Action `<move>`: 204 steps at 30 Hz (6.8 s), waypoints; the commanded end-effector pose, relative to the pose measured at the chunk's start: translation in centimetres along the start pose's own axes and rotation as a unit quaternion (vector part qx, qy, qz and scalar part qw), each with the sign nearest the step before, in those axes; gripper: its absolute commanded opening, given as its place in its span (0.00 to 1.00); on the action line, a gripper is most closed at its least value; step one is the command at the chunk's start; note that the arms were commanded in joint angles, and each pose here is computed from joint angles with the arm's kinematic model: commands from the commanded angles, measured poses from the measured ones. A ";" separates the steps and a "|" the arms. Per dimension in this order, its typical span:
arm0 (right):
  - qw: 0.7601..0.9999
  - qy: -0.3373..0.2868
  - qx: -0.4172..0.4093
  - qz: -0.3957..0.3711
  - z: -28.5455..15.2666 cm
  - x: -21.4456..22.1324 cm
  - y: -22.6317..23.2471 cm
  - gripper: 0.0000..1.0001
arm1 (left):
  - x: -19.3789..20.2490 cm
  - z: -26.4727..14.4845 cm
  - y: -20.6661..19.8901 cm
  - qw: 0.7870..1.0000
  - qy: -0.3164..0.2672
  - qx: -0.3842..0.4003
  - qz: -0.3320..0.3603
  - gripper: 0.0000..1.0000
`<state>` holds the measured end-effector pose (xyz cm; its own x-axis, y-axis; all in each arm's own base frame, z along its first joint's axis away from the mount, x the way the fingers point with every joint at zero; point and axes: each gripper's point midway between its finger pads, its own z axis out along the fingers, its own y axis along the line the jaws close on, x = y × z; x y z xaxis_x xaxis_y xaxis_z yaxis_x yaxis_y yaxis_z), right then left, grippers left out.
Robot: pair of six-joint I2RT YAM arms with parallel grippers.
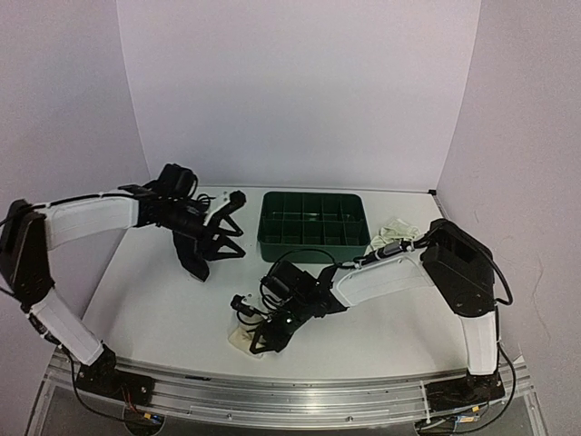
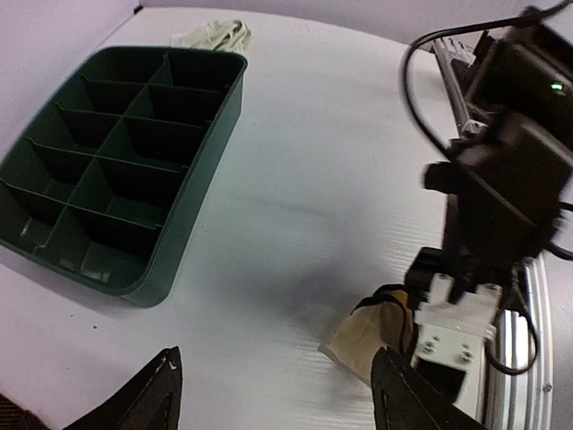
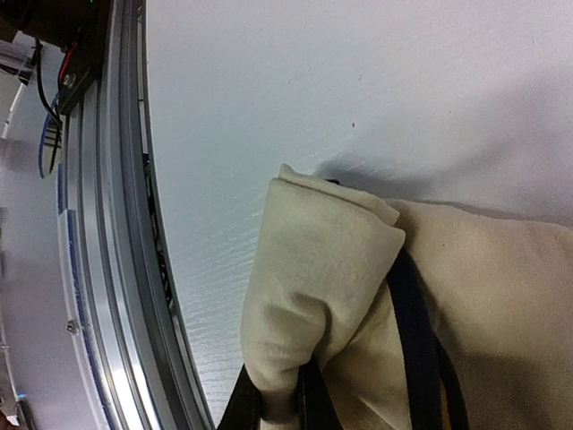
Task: Roll the underwear
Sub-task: Roll the underwear to the center of the board.
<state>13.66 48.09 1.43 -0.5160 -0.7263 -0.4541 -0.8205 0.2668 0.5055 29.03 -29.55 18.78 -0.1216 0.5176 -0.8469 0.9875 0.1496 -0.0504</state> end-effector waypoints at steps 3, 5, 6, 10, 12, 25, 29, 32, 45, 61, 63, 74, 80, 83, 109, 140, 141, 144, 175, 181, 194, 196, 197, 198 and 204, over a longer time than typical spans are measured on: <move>0.986 0.082 0.009 0.147 2.1 5.6 -3.9 0.00 | 2.1 -3.2 -7.5 0.969 -0.072 0.033 0.236 0.62; 0.983 0.081 0.003 0.163 2.0 5.6 -4.2 0.00 | 5.0 -2.6 -10.2 0.947 -0.053 0.047 0.315 0.64; 0.983 0.081 -0.002 0.167 2.0 5.6 -4.2 0.00 | 6.7 -1.8 -11.6 0.933 -0.036 0.060 0.352 0.66; 0.980 0.080 -0.019 0.182 2.1 5.6 -4.3 0.00 | 11.4 1.0 -15.0 0.896 0.027 0.110 0.430 0.75; 0.979 0.078 -0.022 0.187 2.1 5.6 -4.6 0.00 | 12.9 2.5 -15.5 0.891 0.065 0.133 0.430 0.77; 0.981 0.070 -0.016 0.179 1.6 5.3 -4.6 0.00 | 14.3 8.7 -11.3 0.911 0.163 0.086 0.369 0.62; 0.983 0.068 -0.016 0.172 1.5 5.1 -4.5 0.00 | 14.5 8.7 -11.3 0.908 0.160 0.088 0.377 0.58; 0.983 0.064 -0.018 0.168 1.4 4.7 -4.5 0.00 | 14.6 8.8 -11.3 0.906 0.160 0.087 0.382 0.43; 0.990 -0.078 0.075 0.091 -4.7 -2.1 -4.4 0.48 | 15.1 6.7 -14.5 0.927 0.187 0.164 0.281 0.00; 0.880 -0.200 0.281 -0.327 -7.9 -1.1 1.1 0.52 | 14.8 8.5 -12.8 0.947 0.225 0.227 -0.027 0.00; 0.866 -0.187 0.303 -0.352 -6.8 -1.9 0.9 0.52 | 14.8 8.7 -12.5 0.946 0.226 0.230 -0.041 0.00; 0.857 -0.118 0.333 -0.376 -2.3 -2.3 -2.0 0.47 | 15.2 9.2 -12.2 0.943 0.225 0.239 -0.051 0.00; 0.871 -0.069 0.338 -0.349 -1.0 -0.5 -4.0 0.21 | 15.5 9.2 -12.2 0.942 0.229 0.243 -0.047 0.00; 0.886 -0.048 0.324 -0.328 -0.7 0.4 -3.9 0.03 | 15.2 9.1 -12.3 0.943 0.223 0.243 -0.041 0.04; 0.971 0.063 -0.021 0.229 2.3 4.1 -4.1 0.00 | 11.8 5.1 -12.0 0.936 0.073 0.059 0.339 0.76; 0.920 -0.202 0.204 -0.267 -8.4 -3.5 0.1 0.78 | 16.5 7.8 -10.5 0.967 0.192 0.152 0.076 0.00; 0.912 -0.193 0.215 -0.291 -7.8 -3.3 0.0 0.78 | 16.6 7.8 -10.5 0.966 0.194 0.158 0.063 0.00; 0.889 -0.164 0.257 -0.341 -6.3 -3.4 -0.9 0.77 | 17.2 8.0 -10.4 0.962 0.206 0.174 0.033 0.00; 0.994 -0.047 0.091 -0.032 0.2 3.1 -4.4 0.00 | 11.8 4.3 -7.8 0.975 0.100 0.075 0.185 0.61; 0.993 -0.031 0.003 0.113 1.1 3.5 -4.9 0.00 | 10.4 4.1 -9.7 0.947 0.042 0.048 0.315 0.67; 0.990 -0.010 -0.009 0.137 1.0 3.1 -5.1 0.00 | 13.1 8.4 -7.6 0.942 0.122 0.031 0.311 0.49; 0.991 -0.012 -0.005 0.136 0.9 3.0 -5.2 0.00 | 13.7 8.3 -7.9 0.941 0.129 0.038 0.312 0.40; 0.991 -0.015 -0.004 0.133 0.8 2.9 -5.1 0.01 | 13.9 8.3 -8.0 0.941 0.132 0.042 0.310 0.35; 0.991 -0.018 -0.002 0.130 0.6 2.6 -5.1 0.02 | 14.1 8.2 -8.2 0.941 0.135 0.047 0.306 0.29; 0.992 -0.074 0.080 0.057 -3.0 0.0 -5.8 0.44 | 14.6 7.8 -9.1 0.952 0.157 0.077 0.251 0.00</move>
<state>18.73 47.87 1.44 -0.6666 -0.5398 -0.5141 -0.7317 0.3420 0.5896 19.23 -29.80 2.41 0.4337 0.6920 -0.5771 0.9008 -0.3166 0.2972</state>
